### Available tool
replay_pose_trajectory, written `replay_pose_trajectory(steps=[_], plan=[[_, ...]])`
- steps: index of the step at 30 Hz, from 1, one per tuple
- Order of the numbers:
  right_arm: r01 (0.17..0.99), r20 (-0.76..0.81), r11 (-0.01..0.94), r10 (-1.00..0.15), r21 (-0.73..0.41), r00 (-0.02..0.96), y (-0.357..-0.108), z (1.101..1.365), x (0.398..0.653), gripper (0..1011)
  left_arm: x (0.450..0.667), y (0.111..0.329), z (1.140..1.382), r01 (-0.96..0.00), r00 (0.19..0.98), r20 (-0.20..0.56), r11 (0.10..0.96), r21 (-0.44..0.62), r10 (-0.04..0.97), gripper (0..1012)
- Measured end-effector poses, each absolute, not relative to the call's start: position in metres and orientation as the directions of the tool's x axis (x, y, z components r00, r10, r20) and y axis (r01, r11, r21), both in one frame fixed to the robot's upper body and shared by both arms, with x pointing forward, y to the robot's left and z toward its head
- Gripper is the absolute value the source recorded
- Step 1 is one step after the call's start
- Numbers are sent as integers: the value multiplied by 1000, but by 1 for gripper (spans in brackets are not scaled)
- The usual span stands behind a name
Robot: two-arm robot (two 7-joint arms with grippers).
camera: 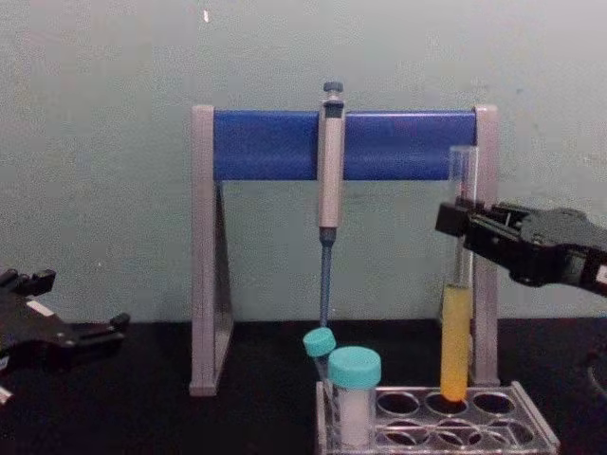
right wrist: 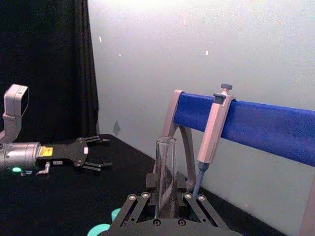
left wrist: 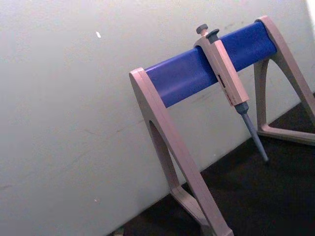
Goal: Pick up the test tube from the test tube rack, shake it, then place it back into the test tube rack.
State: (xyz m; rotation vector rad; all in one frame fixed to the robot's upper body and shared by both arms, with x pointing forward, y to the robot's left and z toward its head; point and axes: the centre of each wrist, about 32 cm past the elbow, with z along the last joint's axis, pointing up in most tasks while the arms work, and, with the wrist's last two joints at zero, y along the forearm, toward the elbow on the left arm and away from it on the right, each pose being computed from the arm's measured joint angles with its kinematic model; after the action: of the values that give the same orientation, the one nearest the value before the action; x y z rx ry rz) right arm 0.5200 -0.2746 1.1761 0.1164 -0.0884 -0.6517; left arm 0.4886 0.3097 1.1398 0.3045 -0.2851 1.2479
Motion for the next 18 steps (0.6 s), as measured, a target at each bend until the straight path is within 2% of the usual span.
replay_pose_trajectory(steps=[18], plan=[[594,37,796,-601,114,798,-272,1169,526,229,489,310,1140,-955,292,374,287,70,880,1001]])
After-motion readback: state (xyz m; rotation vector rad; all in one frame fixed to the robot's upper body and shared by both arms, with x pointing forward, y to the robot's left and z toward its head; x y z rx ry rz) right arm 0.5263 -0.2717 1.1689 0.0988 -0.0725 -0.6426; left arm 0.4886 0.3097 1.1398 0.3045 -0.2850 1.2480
